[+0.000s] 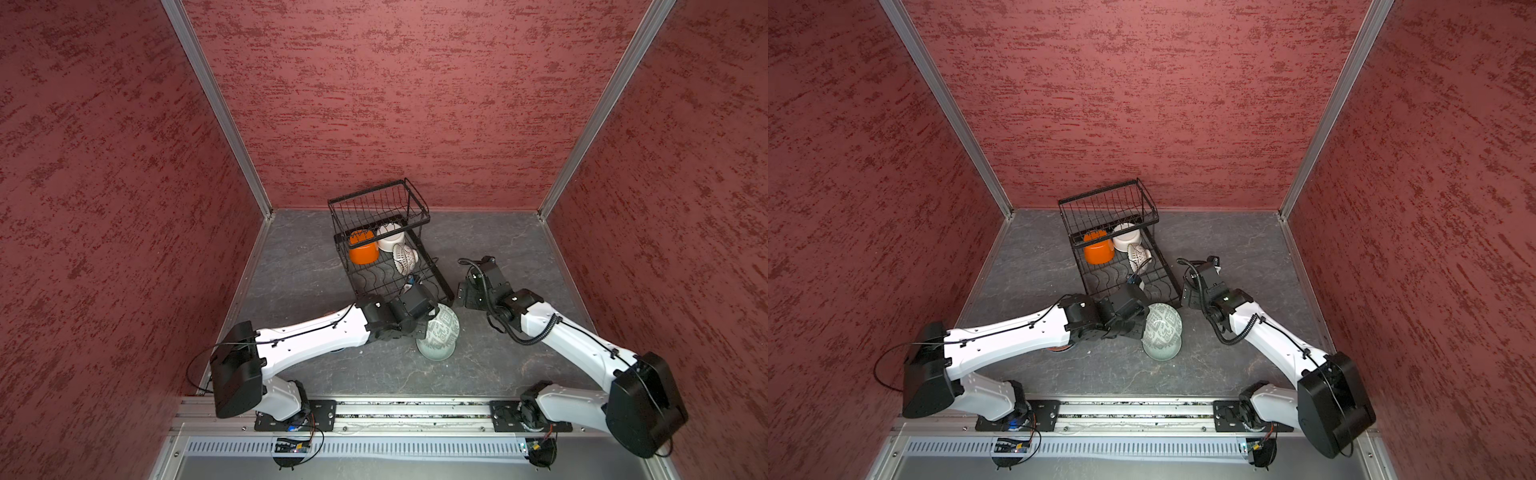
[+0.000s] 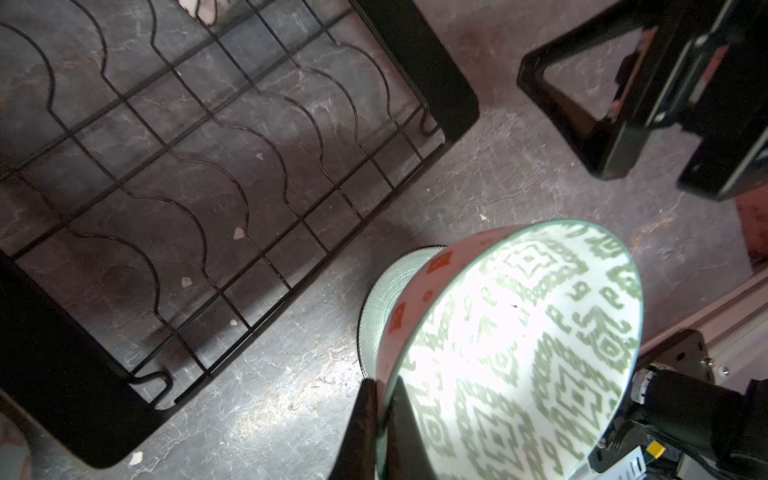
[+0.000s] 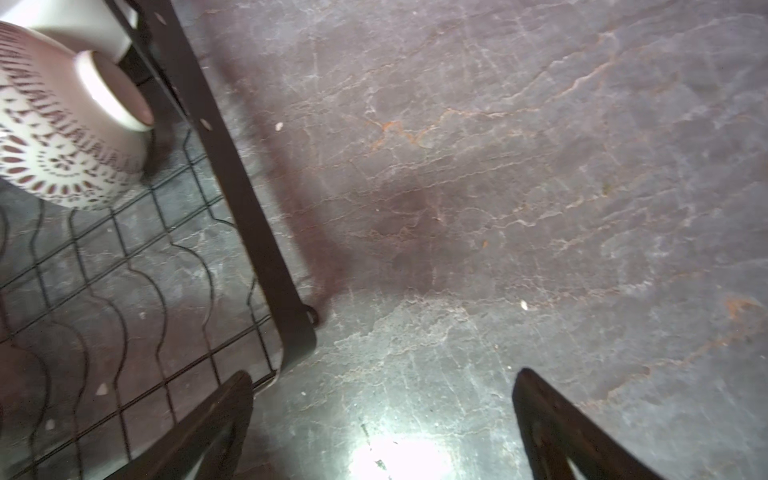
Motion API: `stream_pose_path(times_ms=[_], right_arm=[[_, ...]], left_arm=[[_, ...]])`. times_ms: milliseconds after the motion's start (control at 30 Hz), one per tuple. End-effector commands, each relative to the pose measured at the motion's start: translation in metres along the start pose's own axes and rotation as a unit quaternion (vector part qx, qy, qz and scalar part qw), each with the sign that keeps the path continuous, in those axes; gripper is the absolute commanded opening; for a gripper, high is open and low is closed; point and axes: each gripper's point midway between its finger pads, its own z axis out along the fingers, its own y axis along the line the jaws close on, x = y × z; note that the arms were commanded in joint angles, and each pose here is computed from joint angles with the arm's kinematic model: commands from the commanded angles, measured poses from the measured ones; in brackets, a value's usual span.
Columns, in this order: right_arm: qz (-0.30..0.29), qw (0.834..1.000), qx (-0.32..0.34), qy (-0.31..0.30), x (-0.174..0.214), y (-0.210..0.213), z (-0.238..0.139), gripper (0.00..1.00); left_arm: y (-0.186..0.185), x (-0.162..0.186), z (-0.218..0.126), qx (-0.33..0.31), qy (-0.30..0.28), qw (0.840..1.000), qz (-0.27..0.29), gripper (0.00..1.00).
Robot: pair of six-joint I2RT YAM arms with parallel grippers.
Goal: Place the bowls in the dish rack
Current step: 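Raise the green-patterned bowl toward the rack while the right gripper approaches it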
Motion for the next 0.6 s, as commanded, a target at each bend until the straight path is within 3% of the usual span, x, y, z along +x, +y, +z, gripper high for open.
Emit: stream_pose_path(times_ms=[0,167,567], right_arm=[[0.001,0.998,-0.048,-0.031,-0.028,0.021,-0.019,0.99],[0.003,0.995,-0.087,-0.040,-0.043,0.037,-0.040,0.99],[-0.057,0.986,-0.150,-0.043,-0.045,0.100,-0.084,0.81]], left_arm=[[0.009,-0.019,-0.013,0.012,-0.041,0.999,-0.023,0.00],[0.037,-0.020,-0.022,-0.013,-0.050,0.998,-0.048,0.00],[0.095,-0.021,-0.035,-0.060,-0.062,0.991,-0.102,0.00]])
